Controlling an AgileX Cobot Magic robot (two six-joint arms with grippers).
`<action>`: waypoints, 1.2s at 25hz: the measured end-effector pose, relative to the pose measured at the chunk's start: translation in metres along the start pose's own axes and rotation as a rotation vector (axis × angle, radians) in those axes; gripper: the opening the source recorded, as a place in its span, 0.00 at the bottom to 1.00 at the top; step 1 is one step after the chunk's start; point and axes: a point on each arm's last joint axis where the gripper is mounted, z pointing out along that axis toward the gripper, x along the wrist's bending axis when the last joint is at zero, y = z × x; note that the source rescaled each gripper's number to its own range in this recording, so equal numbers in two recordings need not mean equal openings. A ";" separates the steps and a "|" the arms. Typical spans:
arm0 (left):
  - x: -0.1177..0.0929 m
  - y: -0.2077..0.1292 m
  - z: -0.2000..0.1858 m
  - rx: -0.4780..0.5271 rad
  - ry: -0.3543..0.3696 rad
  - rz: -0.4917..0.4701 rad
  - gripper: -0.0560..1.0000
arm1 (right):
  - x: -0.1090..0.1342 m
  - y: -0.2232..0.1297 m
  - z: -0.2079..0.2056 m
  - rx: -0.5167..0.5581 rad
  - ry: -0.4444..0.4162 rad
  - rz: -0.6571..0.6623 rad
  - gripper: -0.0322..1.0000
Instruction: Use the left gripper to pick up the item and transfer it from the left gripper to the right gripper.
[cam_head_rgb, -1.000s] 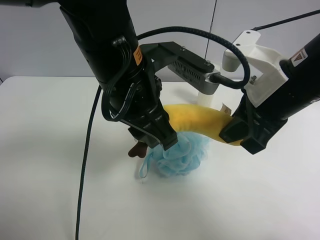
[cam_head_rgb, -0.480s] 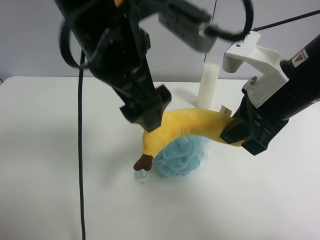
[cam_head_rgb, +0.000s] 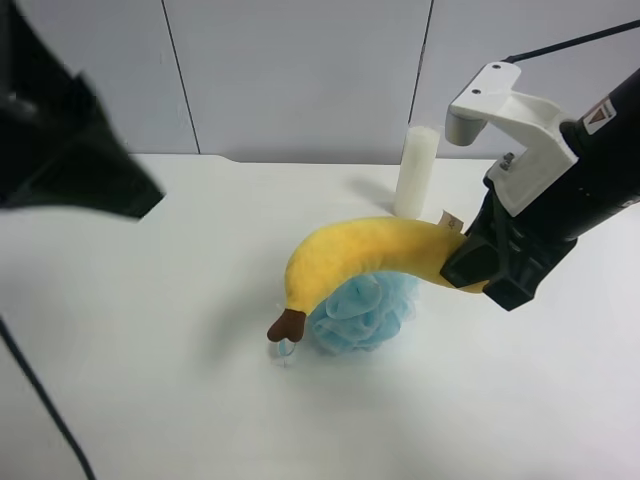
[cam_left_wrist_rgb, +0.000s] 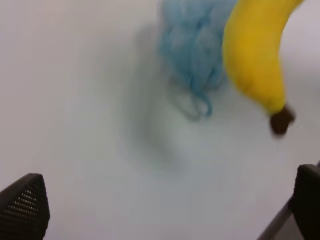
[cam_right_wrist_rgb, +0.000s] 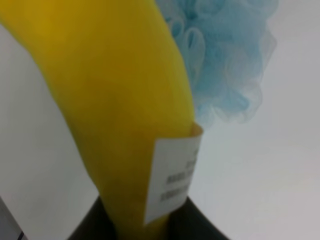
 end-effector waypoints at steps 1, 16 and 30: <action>-0.001 -0.018 0.004 0.030 -0.001 -0.010 1.00 | 0.000 0.000 0.000 0.000 0.000 0.000 0.03; -0.011 -0.202 -0.001 -0.289 -0.055 -0.144 1.00 | 0.000 0.000 0.000 0.000 0.000 0.000 0.03; -0.011 -0.240 -0.022 -0.547 -0.084 -0.143 1.00 | -0.003 0.004 0.000 -0.042 -0.036 0.000 0.03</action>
